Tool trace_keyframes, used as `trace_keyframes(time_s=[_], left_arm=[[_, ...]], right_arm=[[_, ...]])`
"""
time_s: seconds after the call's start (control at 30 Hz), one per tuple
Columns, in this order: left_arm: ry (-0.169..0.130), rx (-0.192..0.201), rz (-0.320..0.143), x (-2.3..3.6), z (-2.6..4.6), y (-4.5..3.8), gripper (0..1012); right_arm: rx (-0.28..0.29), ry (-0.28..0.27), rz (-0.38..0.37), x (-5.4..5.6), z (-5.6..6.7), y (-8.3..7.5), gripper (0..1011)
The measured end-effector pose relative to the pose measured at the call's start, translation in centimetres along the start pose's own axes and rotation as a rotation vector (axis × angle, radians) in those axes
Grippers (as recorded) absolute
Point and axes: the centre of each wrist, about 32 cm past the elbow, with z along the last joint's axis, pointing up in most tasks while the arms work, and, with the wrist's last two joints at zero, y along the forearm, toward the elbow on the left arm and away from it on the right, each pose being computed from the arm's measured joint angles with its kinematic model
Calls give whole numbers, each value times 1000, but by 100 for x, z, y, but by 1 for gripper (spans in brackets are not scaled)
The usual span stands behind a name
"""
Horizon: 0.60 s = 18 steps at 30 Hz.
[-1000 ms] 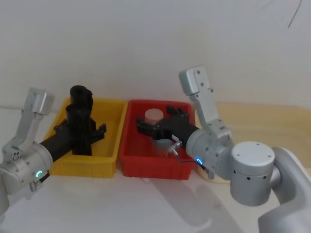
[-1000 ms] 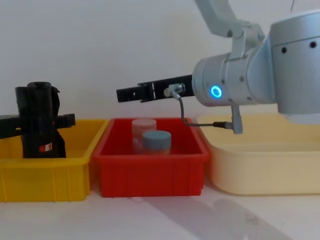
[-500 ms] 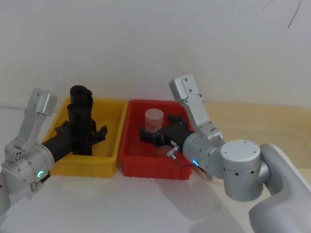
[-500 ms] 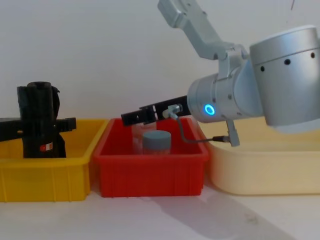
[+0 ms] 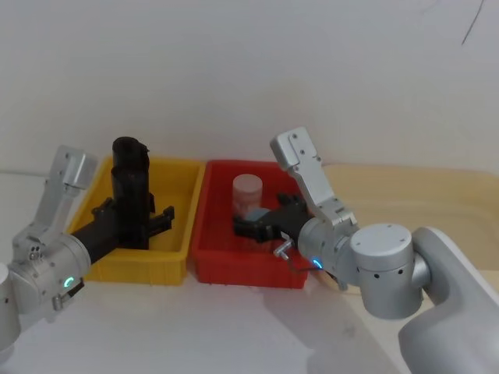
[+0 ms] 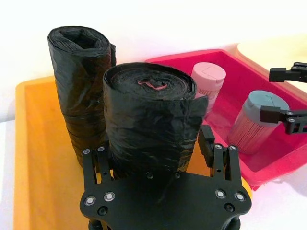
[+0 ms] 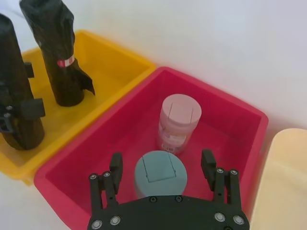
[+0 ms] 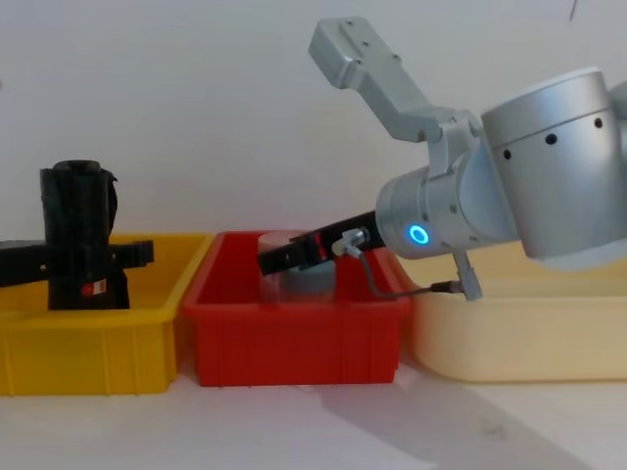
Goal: Pick up the garbage bag with the one hand and transfer it to the other hand.
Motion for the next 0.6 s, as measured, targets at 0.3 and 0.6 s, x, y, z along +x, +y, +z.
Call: trace_keyframes(time_s=[0.3, 0.6], left_arm=[[-6, 9, 8, -10, -3, -13, 1001], [-12, 12, 17, -17, 1, -17, 1001]], right_arm=[[-54, -7, 15, 29, 1, 18, 1001], [-94, -4, 33, 46, 15, 25, 1001]])
